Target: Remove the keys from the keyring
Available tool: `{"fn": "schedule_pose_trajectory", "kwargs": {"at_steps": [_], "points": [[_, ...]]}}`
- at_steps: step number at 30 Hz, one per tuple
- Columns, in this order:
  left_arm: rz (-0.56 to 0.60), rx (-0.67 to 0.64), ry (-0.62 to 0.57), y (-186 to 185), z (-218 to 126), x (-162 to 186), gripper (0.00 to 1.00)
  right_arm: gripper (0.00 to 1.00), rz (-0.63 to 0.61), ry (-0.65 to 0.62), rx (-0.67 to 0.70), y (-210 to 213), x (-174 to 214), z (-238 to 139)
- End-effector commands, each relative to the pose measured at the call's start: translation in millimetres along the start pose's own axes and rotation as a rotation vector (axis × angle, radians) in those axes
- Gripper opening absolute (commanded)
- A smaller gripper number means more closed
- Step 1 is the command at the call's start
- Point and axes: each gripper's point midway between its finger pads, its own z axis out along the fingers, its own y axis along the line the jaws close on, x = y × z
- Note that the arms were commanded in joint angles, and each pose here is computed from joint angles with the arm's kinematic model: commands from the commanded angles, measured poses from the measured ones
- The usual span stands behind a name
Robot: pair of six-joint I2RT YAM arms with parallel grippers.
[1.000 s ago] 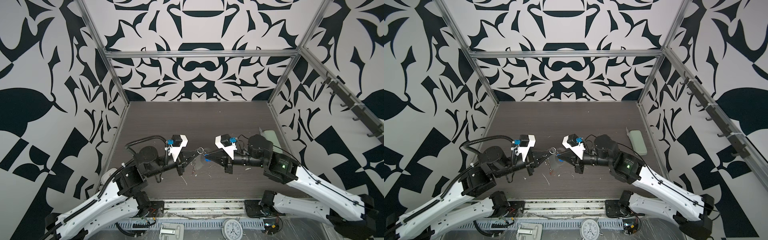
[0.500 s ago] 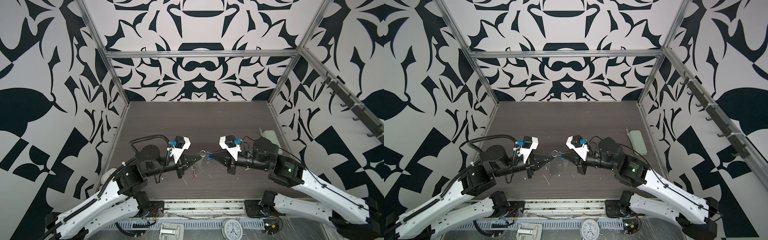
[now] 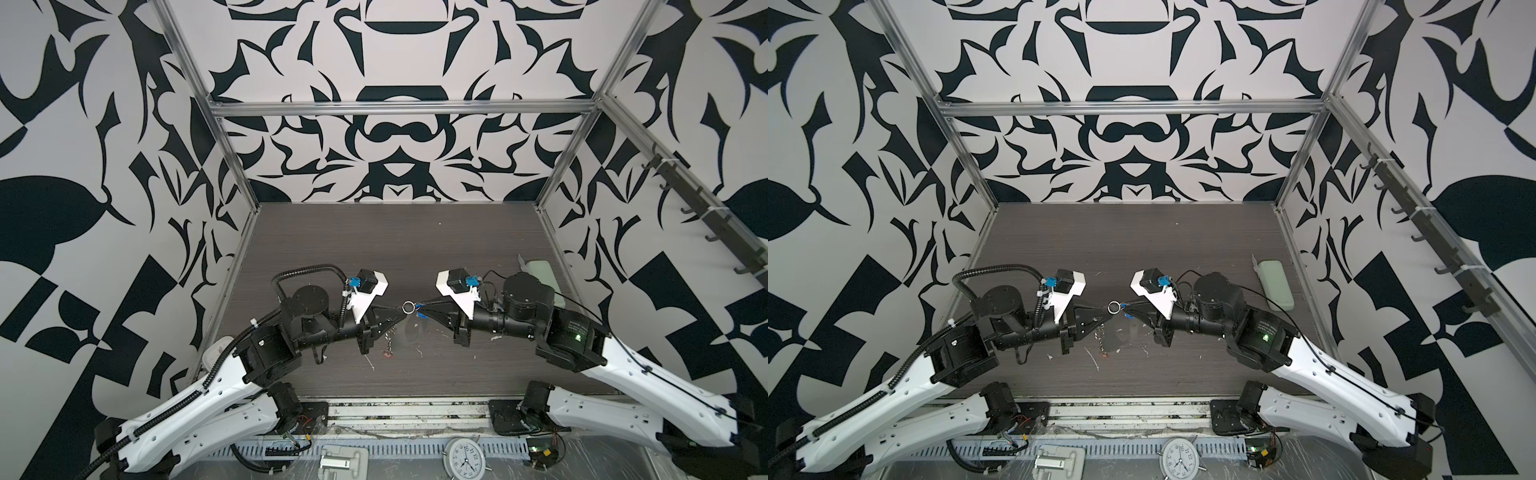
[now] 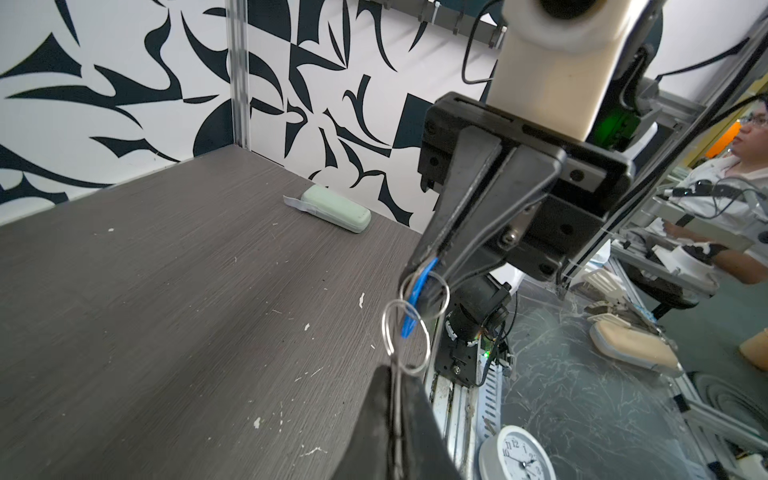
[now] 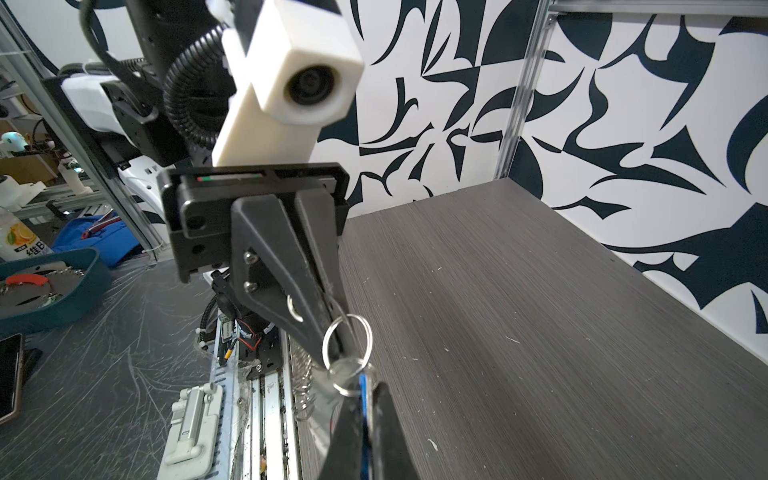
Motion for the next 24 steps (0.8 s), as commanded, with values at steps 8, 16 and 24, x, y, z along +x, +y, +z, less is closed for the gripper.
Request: {"fn": "schedule_pose_trajectory", "kwargs": {"at_steps": [8, 16, 24], "points": [[-0.036, -0.220, -0.011, 36, 0, -13, 0.32, 0.00, 0.038, -0.087, -0.014, 1, -28, -1], [-0.013, -0.252, -0.112, 35, -24, -26, 0.40, 0.00, 0.095, -0.111, 0.043, -9, -30, 1], [-0.001, -0.159, -0.082, 19, -13, -23, 0.44, 0.00, 0.170, -0.174, 0.102, -19, -41, 0]]}}
